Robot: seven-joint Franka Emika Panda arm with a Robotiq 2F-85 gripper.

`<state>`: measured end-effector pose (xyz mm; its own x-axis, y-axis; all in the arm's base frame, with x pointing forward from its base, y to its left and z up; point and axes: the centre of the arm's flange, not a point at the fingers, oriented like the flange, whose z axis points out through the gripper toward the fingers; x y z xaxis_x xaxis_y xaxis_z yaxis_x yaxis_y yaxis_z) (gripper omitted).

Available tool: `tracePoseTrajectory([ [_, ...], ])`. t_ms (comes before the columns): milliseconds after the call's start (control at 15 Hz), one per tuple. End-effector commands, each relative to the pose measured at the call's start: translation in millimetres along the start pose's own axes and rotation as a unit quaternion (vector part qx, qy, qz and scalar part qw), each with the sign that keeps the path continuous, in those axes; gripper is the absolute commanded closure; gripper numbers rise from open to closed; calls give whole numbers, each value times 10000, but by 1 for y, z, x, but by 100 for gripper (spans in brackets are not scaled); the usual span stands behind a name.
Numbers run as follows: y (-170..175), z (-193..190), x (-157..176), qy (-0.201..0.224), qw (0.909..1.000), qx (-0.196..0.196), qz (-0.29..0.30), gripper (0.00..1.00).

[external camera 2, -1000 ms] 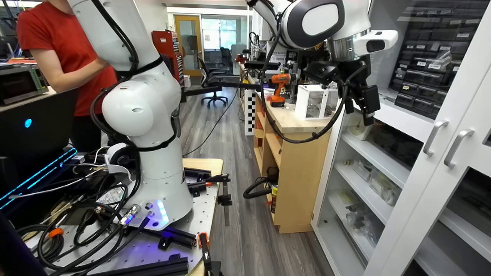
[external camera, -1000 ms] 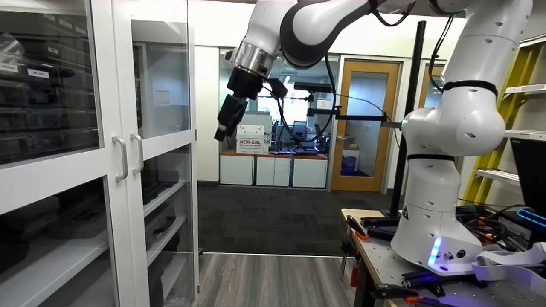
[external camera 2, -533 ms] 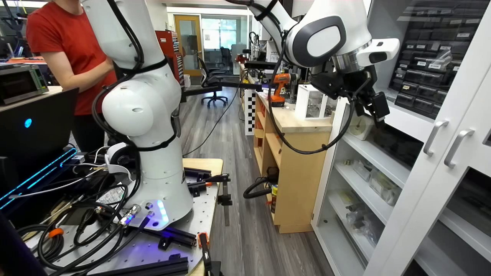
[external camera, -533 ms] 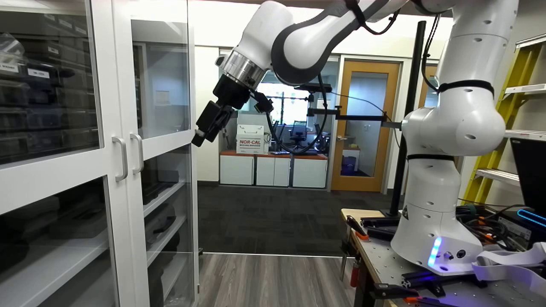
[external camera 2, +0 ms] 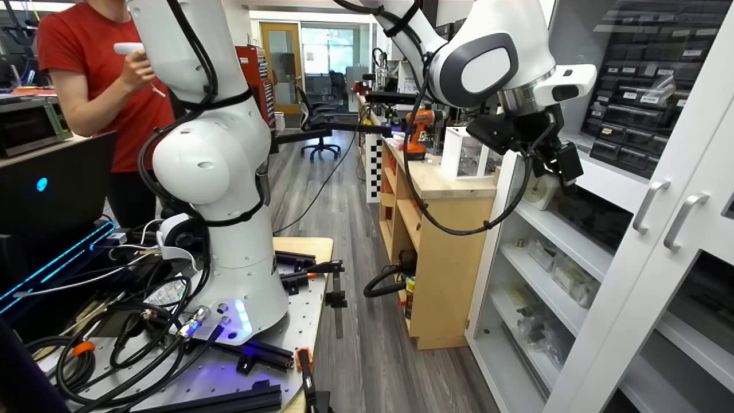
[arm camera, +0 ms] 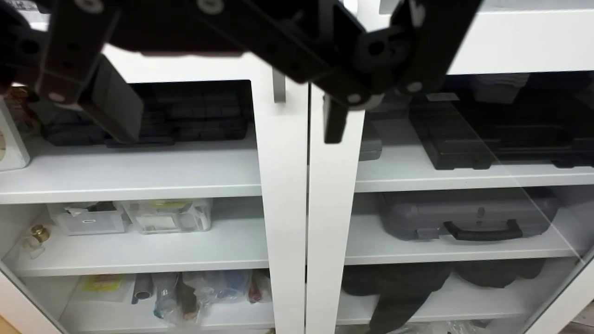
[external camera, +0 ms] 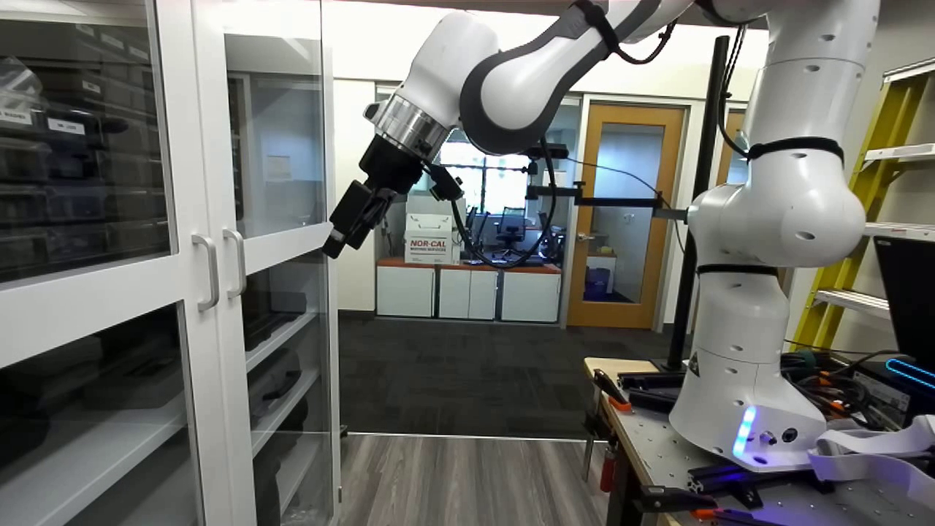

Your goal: Open the left cabinet door

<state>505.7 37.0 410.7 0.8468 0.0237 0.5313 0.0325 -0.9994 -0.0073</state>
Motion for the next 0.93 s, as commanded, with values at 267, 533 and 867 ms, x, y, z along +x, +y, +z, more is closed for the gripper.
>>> tracePoseTrajectory([
  [267, -5, 12, 6, 10, 10000, -43, -39, 0],
  [533, -8, 19, 17, 69, 9998, -7, -159, 0],
  [867, -10, 32, 37, 225, 9994, 20, -250, 0],
])
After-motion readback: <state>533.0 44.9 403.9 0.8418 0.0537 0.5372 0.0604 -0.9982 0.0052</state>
